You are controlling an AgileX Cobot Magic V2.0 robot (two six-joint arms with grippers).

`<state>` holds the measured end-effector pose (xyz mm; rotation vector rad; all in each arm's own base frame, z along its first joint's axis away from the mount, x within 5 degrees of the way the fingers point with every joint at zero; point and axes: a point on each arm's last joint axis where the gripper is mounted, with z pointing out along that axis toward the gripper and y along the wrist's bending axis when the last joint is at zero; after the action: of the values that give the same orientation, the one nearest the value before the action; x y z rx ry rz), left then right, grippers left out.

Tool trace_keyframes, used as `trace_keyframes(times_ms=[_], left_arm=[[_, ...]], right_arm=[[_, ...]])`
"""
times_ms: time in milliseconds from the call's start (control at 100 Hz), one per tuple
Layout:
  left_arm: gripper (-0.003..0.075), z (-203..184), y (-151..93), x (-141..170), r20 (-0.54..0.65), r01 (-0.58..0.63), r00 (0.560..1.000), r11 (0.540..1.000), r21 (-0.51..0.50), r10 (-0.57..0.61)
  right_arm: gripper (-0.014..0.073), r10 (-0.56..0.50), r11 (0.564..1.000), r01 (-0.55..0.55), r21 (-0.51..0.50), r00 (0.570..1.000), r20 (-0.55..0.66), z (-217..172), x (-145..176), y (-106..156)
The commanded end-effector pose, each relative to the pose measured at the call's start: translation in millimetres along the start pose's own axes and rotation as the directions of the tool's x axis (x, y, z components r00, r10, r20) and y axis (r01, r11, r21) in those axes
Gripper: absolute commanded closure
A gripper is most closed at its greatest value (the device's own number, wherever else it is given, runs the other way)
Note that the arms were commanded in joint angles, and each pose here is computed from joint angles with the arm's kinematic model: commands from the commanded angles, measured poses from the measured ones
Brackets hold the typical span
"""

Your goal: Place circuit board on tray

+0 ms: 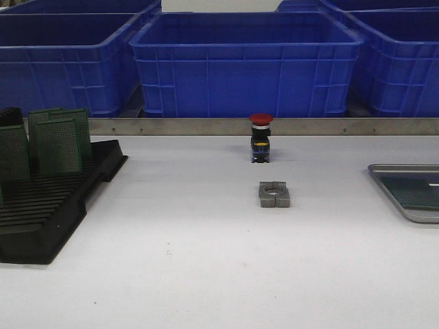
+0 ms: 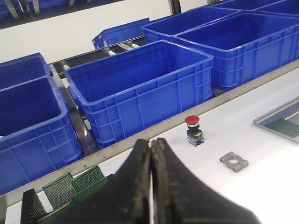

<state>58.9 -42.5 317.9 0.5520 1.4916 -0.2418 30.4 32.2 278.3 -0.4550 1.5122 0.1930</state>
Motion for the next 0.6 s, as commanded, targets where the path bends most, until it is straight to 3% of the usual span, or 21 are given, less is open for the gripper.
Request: trace_keyframes(times_ms=[0,420,590], left_arm=[[0.0741,-1,4,-10,0.049,0.034,0.998,0.999,-0.029,-0.033],[0.0741,-1,4,-10,0.049,0.034,0.998,0.999,-0.029,-0.033],[0.0741,-13,-1,-11,0.102,0.014,0.995,0.999,-0.053,-0.008]], right_arm=[[0.0656,0.010,1.000,-0.012,0.026,0.999,0.045,-1,-10,-3],[0.0656,0.011,1.000,-0.011,0.010,0.999,0.032,0,-9,-2],[0.0656,0.011,1.000,-0.011,0.010,0.999,0.032,0,-9,-2]])
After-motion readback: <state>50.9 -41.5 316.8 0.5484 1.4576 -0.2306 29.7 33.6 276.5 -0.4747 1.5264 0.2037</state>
